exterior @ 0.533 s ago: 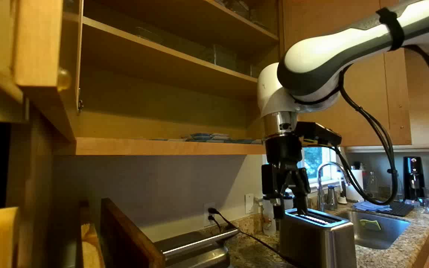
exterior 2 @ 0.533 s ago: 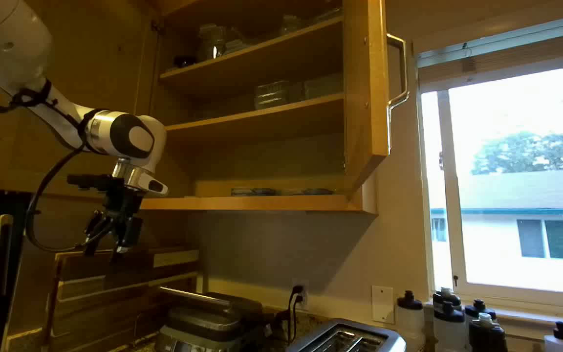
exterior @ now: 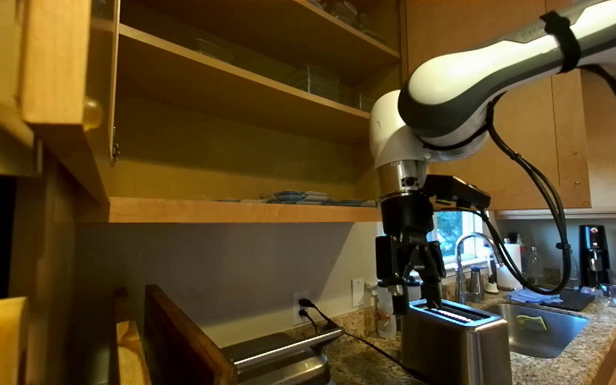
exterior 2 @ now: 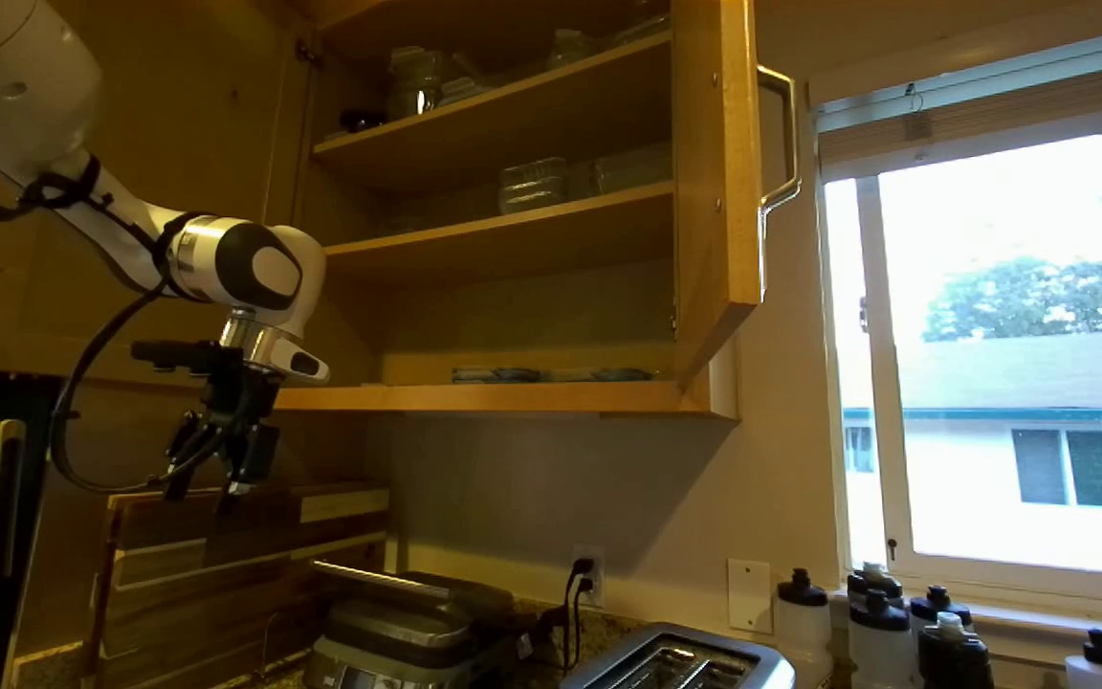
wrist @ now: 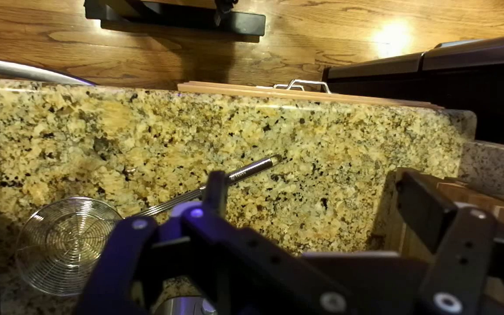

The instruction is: Close the top cabinet

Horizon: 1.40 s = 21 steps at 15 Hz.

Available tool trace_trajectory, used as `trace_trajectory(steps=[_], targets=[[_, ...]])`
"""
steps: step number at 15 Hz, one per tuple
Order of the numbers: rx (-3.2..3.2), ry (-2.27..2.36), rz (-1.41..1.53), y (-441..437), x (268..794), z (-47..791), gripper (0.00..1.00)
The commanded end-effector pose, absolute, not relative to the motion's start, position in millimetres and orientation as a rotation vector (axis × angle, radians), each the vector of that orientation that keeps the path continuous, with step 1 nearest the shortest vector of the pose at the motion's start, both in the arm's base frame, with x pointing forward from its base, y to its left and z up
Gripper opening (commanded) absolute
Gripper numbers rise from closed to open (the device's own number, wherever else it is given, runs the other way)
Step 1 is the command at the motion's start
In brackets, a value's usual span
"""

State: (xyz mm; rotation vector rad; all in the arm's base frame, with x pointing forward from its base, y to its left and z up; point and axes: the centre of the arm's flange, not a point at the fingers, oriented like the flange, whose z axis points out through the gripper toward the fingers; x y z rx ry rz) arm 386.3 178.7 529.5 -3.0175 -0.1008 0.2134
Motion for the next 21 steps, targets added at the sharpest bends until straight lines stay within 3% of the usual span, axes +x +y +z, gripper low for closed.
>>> trace_trajectory(steps=[1,18,21], targets=[[-3.035,-0.04,0.164,172,384,532,1.0],[-3.193,0.649,-0.239,54,314,594,1.0],[-3.108,0.823,-0.233,34,280,608,1.0]])
